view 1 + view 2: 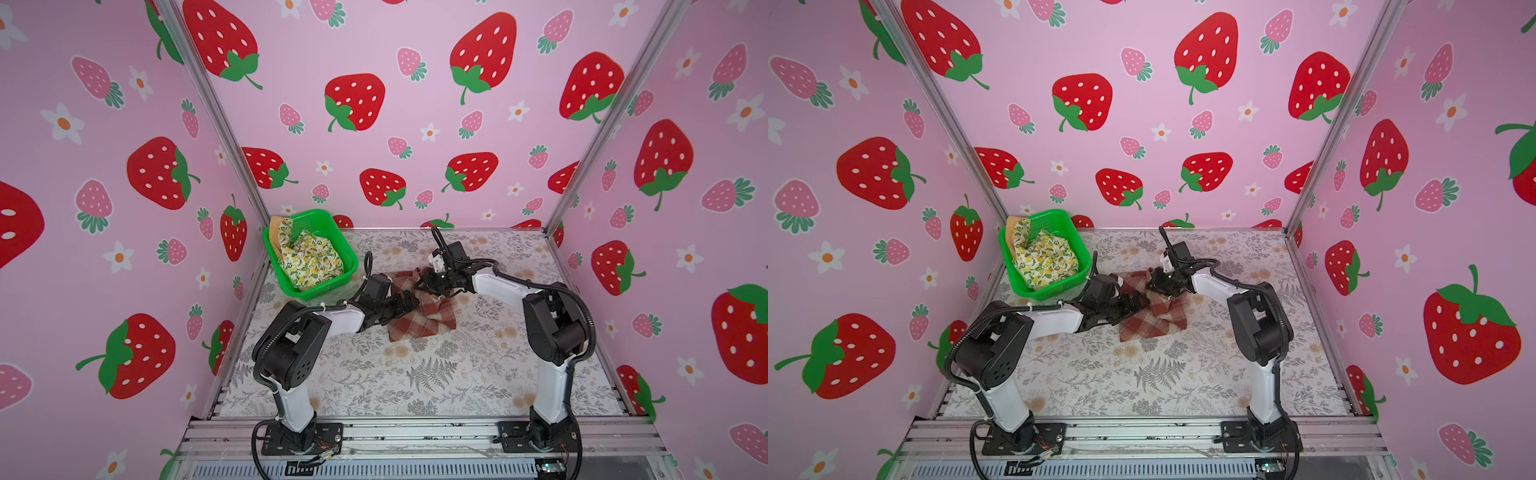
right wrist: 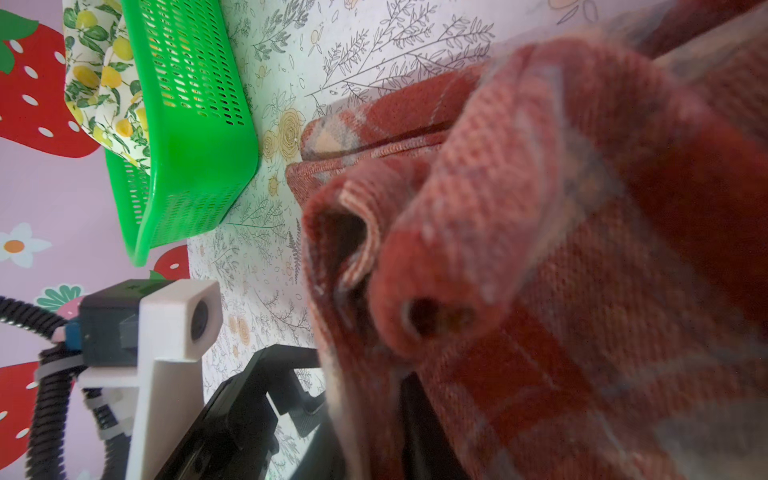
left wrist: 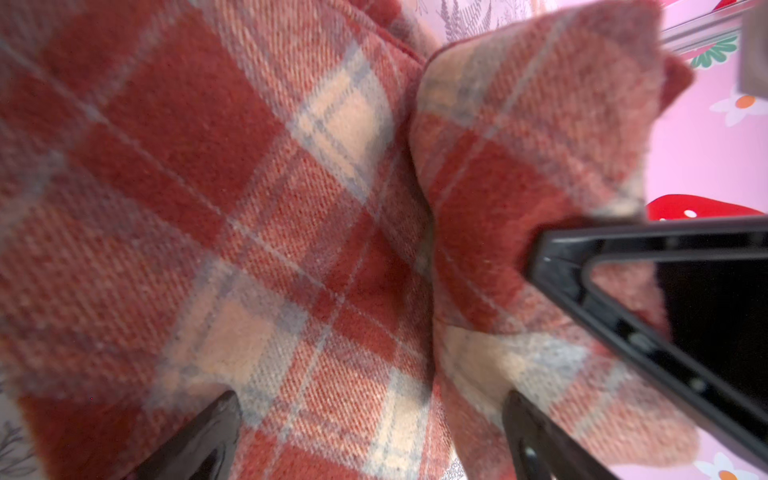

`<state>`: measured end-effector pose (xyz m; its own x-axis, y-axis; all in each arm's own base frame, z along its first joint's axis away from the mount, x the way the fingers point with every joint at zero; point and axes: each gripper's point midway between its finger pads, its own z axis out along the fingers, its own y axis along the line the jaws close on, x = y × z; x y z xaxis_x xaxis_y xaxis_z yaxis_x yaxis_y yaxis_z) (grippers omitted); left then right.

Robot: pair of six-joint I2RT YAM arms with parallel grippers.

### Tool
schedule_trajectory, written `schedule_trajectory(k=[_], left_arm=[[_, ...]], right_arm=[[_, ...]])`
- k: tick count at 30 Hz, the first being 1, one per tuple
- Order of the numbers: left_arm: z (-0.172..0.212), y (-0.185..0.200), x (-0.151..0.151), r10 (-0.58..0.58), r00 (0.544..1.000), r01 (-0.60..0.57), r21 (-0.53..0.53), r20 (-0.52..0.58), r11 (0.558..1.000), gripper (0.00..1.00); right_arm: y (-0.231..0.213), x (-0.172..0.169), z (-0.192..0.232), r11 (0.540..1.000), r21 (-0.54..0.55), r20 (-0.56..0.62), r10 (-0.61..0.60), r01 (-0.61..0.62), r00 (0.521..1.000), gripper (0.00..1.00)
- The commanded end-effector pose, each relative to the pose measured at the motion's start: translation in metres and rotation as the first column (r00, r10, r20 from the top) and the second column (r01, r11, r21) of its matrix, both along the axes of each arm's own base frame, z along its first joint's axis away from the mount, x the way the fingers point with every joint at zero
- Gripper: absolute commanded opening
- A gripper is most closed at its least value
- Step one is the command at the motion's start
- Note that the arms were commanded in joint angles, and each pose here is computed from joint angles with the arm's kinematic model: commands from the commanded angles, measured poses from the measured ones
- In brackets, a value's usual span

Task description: Fold and stack the skirts

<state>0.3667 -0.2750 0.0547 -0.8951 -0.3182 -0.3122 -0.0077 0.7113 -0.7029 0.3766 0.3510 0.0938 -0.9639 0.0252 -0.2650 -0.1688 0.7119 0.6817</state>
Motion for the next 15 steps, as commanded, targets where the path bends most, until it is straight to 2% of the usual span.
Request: schedule_trajectory(k=[1,6,12,15], left_arm=[[-0.023,0.011,-0.018,0.008,0.996,-0.005,0.038,-0.085,0.999,1.00],[-0.003,0.016,-0.023,0.013,0.999,-0.013,0.021,-0.047,1.000,1.00],[0.039,0.028,-0.034,0.025,0.999,-0.025,0.009,0.032,1.000,1.00],[0.059,0.037,-0.039,0.032,0.997,-0.034,0.021,0.072,0.999,1.00]], right_arm=[[0.013,0.000,-0.004,0.998,0.068,-0.020,0.000,0.001,1.000,0.27],[0.016,-0.001,-0.017,0.996,0.090,-0.043,-0.007,0.011,0.999,0.33],[0.023,-0.003,-0.024,0.985,0.168,-0.078,-0.022,0.035,0.997,0.34],[0.028,-0.004,-0.022,0.979,0.199,-0.089,-0.020,0.038,0.996,0.40]])
